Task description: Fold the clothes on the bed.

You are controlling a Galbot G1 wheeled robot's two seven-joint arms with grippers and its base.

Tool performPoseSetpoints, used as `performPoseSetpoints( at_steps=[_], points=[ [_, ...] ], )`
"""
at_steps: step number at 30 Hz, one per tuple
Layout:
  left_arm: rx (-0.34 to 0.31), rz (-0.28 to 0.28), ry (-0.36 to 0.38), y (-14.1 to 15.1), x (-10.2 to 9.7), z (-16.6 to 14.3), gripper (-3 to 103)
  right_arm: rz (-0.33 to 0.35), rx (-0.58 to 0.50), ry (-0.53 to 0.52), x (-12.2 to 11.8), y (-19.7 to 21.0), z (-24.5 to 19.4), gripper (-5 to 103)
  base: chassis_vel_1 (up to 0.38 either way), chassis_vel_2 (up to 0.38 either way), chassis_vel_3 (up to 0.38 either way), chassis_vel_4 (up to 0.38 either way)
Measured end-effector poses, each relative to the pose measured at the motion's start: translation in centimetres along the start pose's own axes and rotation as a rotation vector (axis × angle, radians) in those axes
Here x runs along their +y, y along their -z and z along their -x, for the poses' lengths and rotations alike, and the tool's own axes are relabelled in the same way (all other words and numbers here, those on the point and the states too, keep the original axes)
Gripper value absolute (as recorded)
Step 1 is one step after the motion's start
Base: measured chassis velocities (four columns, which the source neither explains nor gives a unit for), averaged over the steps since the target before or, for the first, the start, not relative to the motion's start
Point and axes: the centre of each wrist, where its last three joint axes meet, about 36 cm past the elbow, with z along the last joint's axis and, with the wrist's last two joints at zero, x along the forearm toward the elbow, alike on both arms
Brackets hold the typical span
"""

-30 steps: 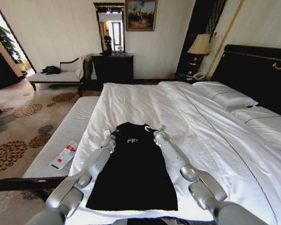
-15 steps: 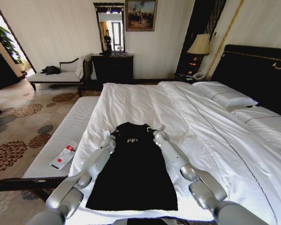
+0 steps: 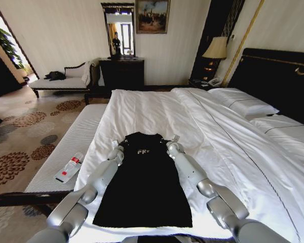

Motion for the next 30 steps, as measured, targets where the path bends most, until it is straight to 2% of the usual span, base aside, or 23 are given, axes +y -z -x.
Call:
performPoseSetpoints(
  at_steps=[6,7,9,10,13,14,19,24,30],
  points=[
    [-0.054,0.011,-0.005,2.3,0.0,-0.6,2,-0.059,-0.048,-0.004,-0.5,1.2,-1.0,1,0.0,0.0,0.0,0.0],
    [-0.073,0.011,-0.01,3.4,-0.2,-0.7,2,-0.083,-0.073,-0.009,-0.7,1.9,-1.3,1,0.0,0.0,0.0,0.0],
    [-0.116,0.014,-0.045,6.6,-1.4,-1.4,2,-0.137,-0.135,-0.011,-1.5,4.7,-2.3,1,0.0,0.0,0.0,0.0],
    [-0.116,0.014,-0.045,6.6,-1.4,-1.4,2,-0.137,-0.135,-0.011,-1.5,4.7,-2.3,1,0.0,0.0,0.0,0.0],
    [-0.166,0.013,-0.092,10.8,-3.3,-2.1,2,-0.192,-0.216,-0.014,-2.7,9.4,-4.3,1,0.0,0.0,0.0,0.0],
    [-0.166,0.013,-0.092,10.8,-3.3,-2.1,2,-0.192,-0.216,-0.014,-2.7,9.4,-4.3,1,0.0,0.0,0.0,0.0],
    [-0.228,0.035,-0.146,15.9,-5.8,-1.9,2,-0.28,-0.322,0.004,-1.8,14.2,-7.1,1,0.0,0.0,0.0,0.0],
    [-0.244,0.057,-0.158,17.5,-6.6,-0.8,2,-0.334,-0.357,0.02,-0.6,15.3,-7.7,1,0.0,0.0,0.0,0.0],
    [-0.255,0.067,-0.177,17.5,-7.5,0.1,2,-0.334,-0.37,0.044,1.1,15.7,-7.3,1,0.0,0.0,0.0,0.0]
  ],
)
